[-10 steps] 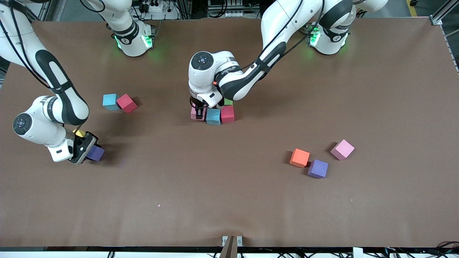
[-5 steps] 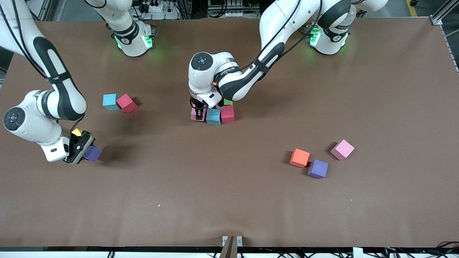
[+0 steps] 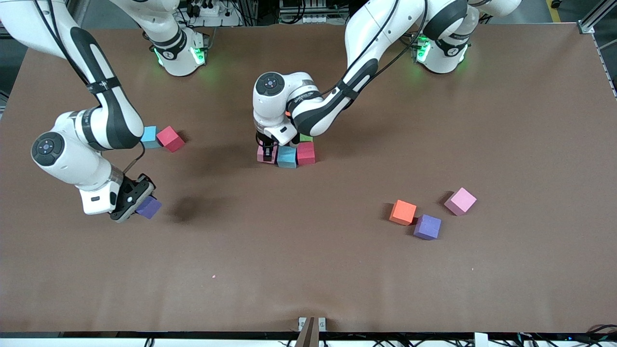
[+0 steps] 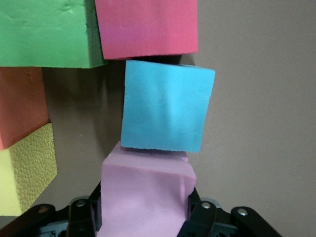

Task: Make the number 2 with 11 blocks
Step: 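Place pink beside cyan with the left gripper while the right gripper carries purple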

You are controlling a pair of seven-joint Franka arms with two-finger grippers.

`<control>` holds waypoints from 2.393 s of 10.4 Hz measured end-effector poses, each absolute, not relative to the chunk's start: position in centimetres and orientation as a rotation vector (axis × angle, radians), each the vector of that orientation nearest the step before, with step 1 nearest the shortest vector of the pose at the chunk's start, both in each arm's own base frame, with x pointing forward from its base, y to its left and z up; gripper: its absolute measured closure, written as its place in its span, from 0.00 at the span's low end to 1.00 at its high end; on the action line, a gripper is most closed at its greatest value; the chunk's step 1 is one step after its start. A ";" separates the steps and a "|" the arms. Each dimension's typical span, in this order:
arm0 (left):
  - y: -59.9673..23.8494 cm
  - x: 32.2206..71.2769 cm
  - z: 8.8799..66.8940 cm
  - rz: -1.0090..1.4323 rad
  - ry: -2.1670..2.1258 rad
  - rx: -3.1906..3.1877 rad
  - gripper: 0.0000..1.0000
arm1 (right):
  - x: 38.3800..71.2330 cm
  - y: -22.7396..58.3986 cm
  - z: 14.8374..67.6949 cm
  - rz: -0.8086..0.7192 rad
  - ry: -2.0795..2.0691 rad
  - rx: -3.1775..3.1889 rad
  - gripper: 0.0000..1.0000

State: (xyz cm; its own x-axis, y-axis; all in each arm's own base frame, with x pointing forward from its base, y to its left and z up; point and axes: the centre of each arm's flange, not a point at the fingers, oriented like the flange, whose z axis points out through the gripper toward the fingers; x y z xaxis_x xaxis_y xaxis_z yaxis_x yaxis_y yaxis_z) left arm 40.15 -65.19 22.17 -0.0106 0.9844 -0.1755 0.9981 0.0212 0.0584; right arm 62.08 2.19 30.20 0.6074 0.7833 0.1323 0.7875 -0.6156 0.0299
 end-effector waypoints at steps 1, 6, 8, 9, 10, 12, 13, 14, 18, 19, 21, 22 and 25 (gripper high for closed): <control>-65.2 40.1 21.7 -0.120 2.122 2.089 0.37 | 62.1 3.2 30.2 -0.222 -1.284 -2.808 0.44; -65.0 40.0 20.3 -0.108 2.130 2.099 0.37 | 61.7 10.6 30.6 -0.252 -0.898 -2.918 0.44; -65.0 40.0 20.3 -0.107 2.130 2.098 0.37 | 61.5 11.6 30.6 -0.254 -0.846 -2.928 0.44; -65.0 40.0 20.3 -0.107 2.130 2.098 0.37 | 61.3 12.2 30.6 -0.254 -0.829 -2.930 0.44; -65.0 40.0 20.3 -0.107 2.130 2.098 0.25 | 61.1 12.8 30.4 -0.248 -0.793 -2.937 0.44; -65.1 40.2 20.6 -0.108 2.126 2.092 0.03 | 60.7 14.0 30.4 -0.229 -0.736 -2.947 0.44; -65.2 40.3 21.0 -0.110 2.122 2.086 0.00 | 60.3 14.1 30.3 -0.208 -0.701 -2.957 0.44; -65.4 40.4 21.5 -0.111 2.116 2.080 0.00 | 59.7 14.1 30.0 -0.181 -0.636 -2.973 0.44; -65.4 41.1 26.1 -0.089 2.108 2.063 0.00 | 58.6 14.7 29.3 -0.137 -0.466 -3.003 0.44; -64.9 41.8 27.6 -0.073 2.118 2.051 0.00 | 58.5 14.6 29.2 -0.117 -0.366 -3.015 0.44; -61.7 45.4 30.3 -0.029 2.181 2.003 0.00 | 58.2 14.6 28.9 -0.084 -0.250 -3.028 0.44; -58.9 48.2 31.4 -0.016 2.212 1.972 0.00 | 58.2 14.9 28.9 -0.085 -0.243 -3.028 0.44; -48.2 56.3 31.1 -0.022 2.252 1.998 0.00 | 57.3 20.2 29.9 -0.108 -0.258 -3.016 0.44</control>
State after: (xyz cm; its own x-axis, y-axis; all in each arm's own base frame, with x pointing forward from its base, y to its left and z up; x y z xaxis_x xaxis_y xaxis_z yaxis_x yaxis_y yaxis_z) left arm 56.30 -48.18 31.10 -0.1146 0.9876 -0.1072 0.9895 0.1230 0.0754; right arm 57.30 20.18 29.93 0.9830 0.1653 0.0804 0.1733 -0.9792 -0.1058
